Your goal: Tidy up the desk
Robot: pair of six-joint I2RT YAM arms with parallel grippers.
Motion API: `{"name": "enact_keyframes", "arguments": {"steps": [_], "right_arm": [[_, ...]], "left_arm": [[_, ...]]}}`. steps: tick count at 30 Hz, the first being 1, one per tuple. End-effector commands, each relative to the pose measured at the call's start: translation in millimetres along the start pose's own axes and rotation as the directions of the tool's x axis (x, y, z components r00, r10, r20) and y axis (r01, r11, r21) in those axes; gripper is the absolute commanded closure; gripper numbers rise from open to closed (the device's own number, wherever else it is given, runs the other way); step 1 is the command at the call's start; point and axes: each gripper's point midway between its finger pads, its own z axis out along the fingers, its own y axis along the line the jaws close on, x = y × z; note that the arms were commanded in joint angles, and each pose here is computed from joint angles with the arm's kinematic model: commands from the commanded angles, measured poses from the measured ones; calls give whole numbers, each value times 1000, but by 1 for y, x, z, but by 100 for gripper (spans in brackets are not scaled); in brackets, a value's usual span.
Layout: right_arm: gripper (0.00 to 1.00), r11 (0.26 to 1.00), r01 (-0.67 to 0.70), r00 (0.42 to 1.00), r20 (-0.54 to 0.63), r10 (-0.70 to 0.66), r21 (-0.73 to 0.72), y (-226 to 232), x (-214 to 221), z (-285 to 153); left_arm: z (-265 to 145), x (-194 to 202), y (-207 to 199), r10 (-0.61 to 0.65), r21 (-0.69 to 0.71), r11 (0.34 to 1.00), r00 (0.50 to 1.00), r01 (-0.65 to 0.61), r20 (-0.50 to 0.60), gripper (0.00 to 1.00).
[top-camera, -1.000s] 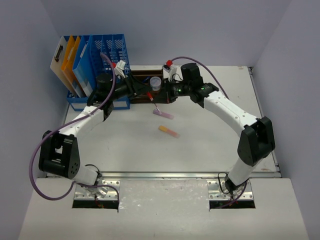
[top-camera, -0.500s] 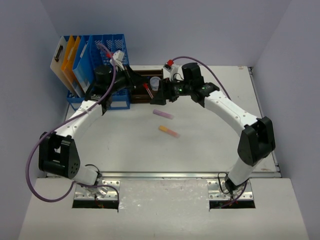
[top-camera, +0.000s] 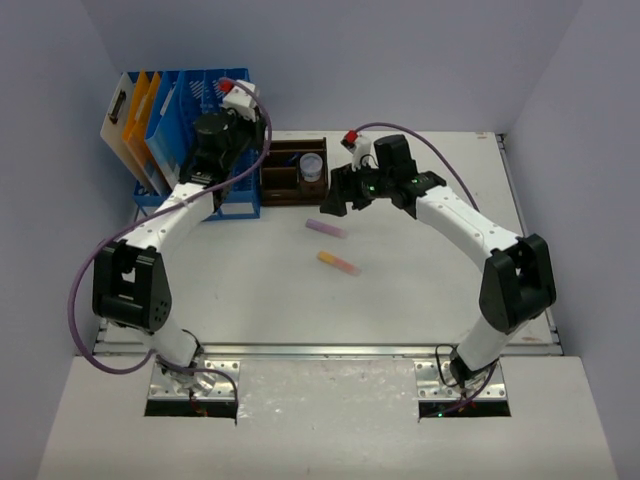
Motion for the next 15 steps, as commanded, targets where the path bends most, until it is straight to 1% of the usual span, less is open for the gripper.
{"name": "enact_keyframes", "arguments": {"steps": [1,7,15], "right_arm": [[22,998,62,997,54,-63,16,1,-14,-9],[23,994,92,995,30,-94,52,-11,-4,-5],[23,989,129,992,-1,-130,78,-21,7,-3]], "left_arm": [[11,-32,-3,134,-6,991,981,-134,139,100],[31,-18,-7,168,-6,986,975,-169,144,100],[55,14,-9,171,6,985,980,-173,100,100]]}}
